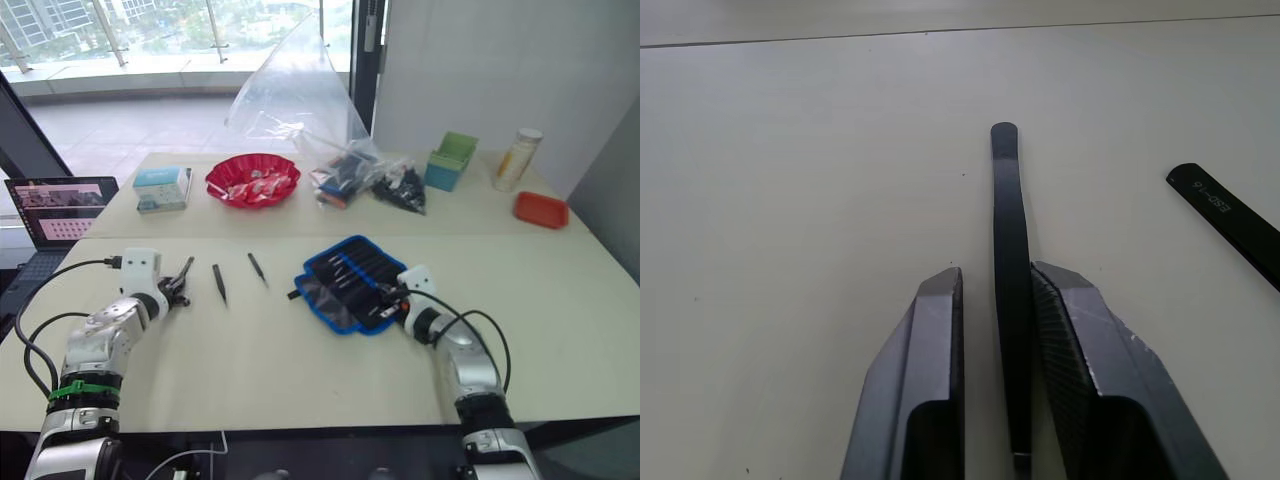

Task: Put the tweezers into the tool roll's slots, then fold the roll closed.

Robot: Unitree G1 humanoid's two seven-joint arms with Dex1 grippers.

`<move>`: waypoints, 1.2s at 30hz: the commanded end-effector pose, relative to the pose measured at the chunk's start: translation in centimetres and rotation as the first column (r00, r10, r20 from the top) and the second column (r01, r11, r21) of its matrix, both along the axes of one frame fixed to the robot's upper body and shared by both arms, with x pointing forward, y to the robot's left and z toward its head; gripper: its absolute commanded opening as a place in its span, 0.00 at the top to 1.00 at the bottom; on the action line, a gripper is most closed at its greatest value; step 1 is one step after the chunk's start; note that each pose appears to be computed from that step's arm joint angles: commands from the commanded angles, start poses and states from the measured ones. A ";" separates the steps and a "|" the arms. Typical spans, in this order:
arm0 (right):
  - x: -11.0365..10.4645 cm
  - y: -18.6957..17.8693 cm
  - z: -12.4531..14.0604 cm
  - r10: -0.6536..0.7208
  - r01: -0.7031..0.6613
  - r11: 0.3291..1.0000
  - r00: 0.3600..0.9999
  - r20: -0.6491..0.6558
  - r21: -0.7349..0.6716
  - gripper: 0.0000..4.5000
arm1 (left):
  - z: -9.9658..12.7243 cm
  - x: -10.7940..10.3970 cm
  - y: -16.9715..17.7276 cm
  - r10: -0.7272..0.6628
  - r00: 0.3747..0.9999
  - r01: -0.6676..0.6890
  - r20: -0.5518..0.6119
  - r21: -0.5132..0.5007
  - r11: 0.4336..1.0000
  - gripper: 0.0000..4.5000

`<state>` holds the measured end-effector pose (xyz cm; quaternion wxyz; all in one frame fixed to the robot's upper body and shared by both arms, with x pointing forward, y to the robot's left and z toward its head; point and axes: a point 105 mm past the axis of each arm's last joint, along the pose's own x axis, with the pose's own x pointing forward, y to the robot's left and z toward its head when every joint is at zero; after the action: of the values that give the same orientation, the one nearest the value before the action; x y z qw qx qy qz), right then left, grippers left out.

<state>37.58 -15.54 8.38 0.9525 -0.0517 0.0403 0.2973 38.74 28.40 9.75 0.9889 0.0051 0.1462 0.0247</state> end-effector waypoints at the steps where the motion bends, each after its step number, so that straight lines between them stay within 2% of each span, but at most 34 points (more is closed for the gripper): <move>1: -0.1 -0.6 -1.0 -0.018 0.017 0.999 0.999 -0.037 -0.028 1.00 | 1.3 -0.1 0.3 0.002 0.998 -0.003 0.060 0.013 1.000 1.00; 4: -0.1 -0.8 -1.0 -0.029 0.028 0.999 0.999 -0.035 -0.029 1.00 | 3.9 0.0 0.0 -0.026 0.986 0.021 0.166 0.032 0.999 1.00; 7: 0.0 -1.4 -0.6 -0.044 0.043 0.999 0.999 -0.027 -0.024 1.00 | 6.7 -0.2 -2.1 -0.081 0.966 0.105 0.246 -0.087 0.991 1.00; 9: 0.1 -2.0 -0.4 -0.061 0.060 0.998 0.998 -0.021 -0.018 1.00 | 8.2 -0.6 -4.2 -0.175 0.946 0.200 0.272 -0.064 0.978 1.00; 14: 0.4 -2.6 0.0 -0.061 0.060 0.998 0.998 -0.014 -0.034 1.00 | 10.4 -2.1 -11.3 -0.495 0.833 0.504 0.246 0.032 0.863 1.00; 17: 0.6 -2.5 0.2 -0.055 0.055 0.998 0.998 -0.010 -0.042 1.00 | 10.4 -3.6 -16.4 -0.698 0.691 0.709 0.188 0.012 0.705 1.00; 18: 0.6 -2.4 0.3 -0.052 0.052 0.998 0.999 -0.007 -0.041 1.00 | 9.7 -4.0 -18.4 -0.763 0.635 0.767 0.121 0.020 0.641 1.00; 19: 0.5 -2.3 0.4 -0.050 0.050 0.998 0.999 -0.002 -0.039 1.00 | 9.2 -4.1 -19.6 -0.790 0.608 0.792 0.074 0.016 0.611 1.00; 26: 0.2 -2.0 0.9 -0.054 0.054 0.999 0.998 0.012 -0.009 1.00 | 6.1 -3.8 -23.3 -0.838 0.536 0.842 -0.100 0.000 0.539 1.00; 31: -0.2 -1.2 0.3 -0.038 0.038 0.999 0.999 -0.003 -0.007 1.00 | 3.8 -2.9 -24.7 -0.833 0.532 0.843 -0.151 0.007 0.538 1.00; 33: -0.2 -1.1 0.5 -0.044 0.044 0.999 0.999 0.000 0.003 1.00 | 3.8 -2.5 -25.0 -0.829 0.542 0.836 -0.136 -0.016 0.549 1.00; 36: -0.1 -1.1 0.4 -0.062 0.062 0.998 0.998 0.003 0.006 1.00 | 3.5 -2.3 -25.9 -0.837 0.529 0.844 -0.136 -0.016 0.536 1.00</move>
<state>37.60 -16.57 8.95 0.9600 -0.0485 0.0377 0.2733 36.07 3.14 11.74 0.8649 0.0936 0.2189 -0.4419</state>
